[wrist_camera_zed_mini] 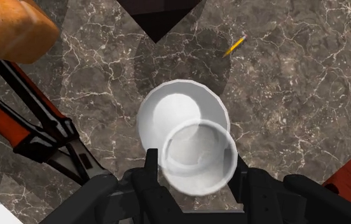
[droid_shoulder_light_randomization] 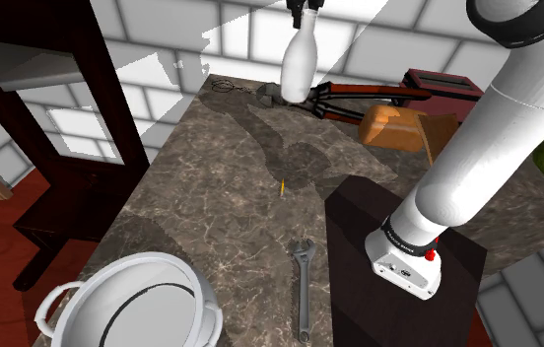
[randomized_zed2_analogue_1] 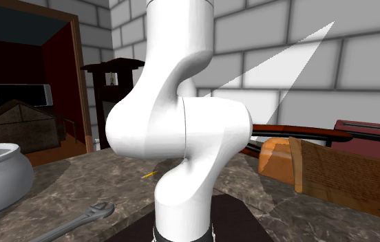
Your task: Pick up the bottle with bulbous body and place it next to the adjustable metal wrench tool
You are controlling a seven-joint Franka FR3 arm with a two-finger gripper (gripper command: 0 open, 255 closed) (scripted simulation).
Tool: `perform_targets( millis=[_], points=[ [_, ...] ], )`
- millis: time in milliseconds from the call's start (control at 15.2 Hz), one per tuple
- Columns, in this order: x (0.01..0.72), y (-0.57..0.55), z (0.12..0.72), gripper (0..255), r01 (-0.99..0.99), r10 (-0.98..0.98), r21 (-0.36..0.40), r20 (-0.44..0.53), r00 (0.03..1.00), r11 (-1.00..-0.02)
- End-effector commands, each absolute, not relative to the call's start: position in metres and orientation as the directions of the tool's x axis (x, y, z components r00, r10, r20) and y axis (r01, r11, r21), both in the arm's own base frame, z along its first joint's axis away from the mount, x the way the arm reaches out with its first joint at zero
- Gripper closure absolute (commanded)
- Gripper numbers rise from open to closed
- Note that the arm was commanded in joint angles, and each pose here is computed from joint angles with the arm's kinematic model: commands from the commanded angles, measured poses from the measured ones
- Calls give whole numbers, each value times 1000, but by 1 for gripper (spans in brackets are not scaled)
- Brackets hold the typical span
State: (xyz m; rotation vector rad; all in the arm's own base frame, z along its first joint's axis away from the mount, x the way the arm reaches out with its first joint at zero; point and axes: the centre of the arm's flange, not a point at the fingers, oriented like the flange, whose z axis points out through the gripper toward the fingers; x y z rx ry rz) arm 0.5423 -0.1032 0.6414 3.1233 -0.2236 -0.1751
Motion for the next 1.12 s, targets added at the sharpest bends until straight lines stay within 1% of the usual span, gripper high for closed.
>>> perform_targets(
  millis=[0, 1056],
  points=[
    [542, -103, 653, 255, -142, -142, 13, -111, 984, -990],
    [542, -103, 737, 255, -142, -142, 13, -111, 984, -990]
  ],
)
